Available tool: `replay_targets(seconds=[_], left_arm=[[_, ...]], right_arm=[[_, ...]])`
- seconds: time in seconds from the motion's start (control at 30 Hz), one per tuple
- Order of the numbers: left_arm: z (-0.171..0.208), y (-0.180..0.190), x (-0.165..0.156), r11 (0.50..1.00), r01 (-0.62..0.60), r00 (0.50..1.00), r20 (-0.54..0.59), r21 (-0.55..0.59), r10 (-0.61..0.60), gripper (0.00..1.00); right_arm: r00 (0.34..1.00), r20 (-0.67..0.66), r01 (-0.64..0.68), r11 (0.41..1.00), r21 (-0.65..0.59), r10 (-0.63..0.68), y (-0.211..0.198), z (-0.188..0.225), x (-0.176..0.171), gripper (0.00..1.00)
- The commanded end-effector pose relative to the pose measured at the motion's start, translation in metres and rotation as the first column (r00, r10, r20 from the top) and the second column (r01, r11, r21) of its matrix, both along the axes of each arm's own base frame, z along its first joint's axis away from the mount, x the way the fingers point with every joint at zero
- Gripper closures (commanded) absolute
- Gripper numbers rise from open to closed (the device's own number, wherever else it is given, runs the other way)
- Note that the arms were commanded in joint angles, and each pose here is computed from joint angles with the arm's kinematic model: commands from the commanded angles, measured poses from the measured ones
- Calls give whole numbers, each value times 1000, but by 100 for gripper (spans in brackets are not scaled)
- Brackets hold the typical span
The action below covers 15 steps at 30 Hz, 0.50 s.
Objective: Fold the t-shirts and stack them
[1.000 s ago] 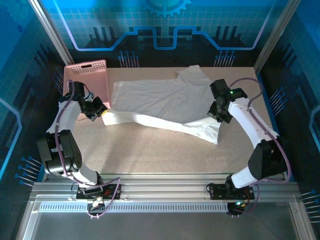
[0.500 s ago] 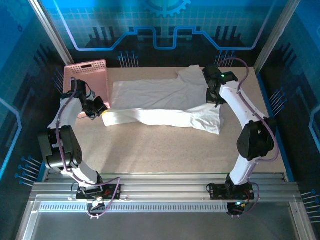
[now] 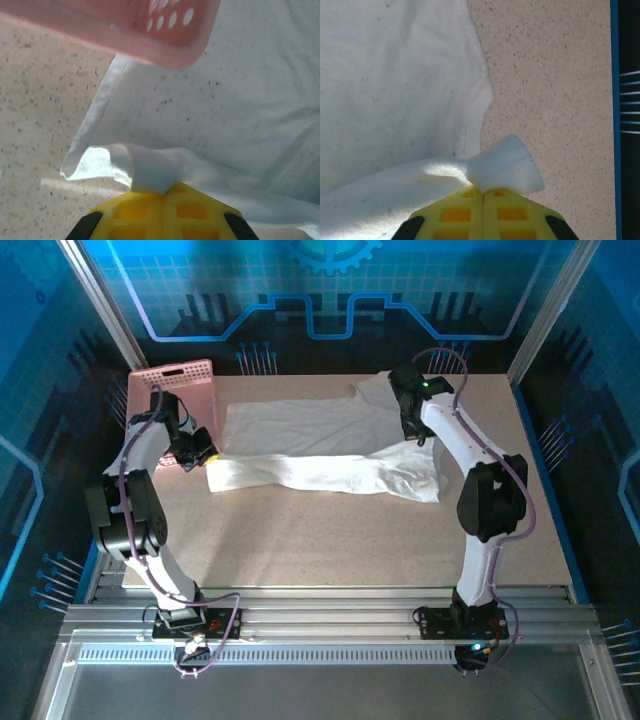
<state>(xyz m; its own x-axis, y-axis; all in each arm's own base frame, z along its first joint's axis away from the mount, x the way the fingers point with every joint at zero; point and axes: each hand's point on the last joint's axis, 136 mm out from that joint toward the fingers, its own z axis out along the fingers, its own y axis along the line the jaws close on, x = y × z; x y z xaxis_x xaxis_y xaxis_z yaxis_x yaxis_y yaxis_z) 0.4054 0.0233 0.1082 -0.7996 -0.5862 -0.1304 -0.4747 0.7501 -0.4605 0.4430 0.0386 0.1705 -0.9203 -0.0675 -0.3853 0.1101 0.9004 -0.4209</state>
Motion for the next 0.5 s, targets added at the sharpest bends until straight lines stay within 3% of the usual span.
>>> replay_targets(seconds=[0.0, 0.4, 0.47], left_arm=[[-7, -2, 9, 997, 60, 998, -33, 45, -58, 100], [-30, -20, 64, 985, 151, 987, -69, 86, -145, 100], [-23, -21, 73, 987, 137, 990, -32, 81, -134, 68]], right_arm=[[999, 17, -49, 997, -67, 50, 3, 4, 23, 100], [993, -13, -118, 985, -128, 117, 16, -33, 84, 100], [994, -17, -112, 988, -108, 111, 19, -43, 91, 97]])
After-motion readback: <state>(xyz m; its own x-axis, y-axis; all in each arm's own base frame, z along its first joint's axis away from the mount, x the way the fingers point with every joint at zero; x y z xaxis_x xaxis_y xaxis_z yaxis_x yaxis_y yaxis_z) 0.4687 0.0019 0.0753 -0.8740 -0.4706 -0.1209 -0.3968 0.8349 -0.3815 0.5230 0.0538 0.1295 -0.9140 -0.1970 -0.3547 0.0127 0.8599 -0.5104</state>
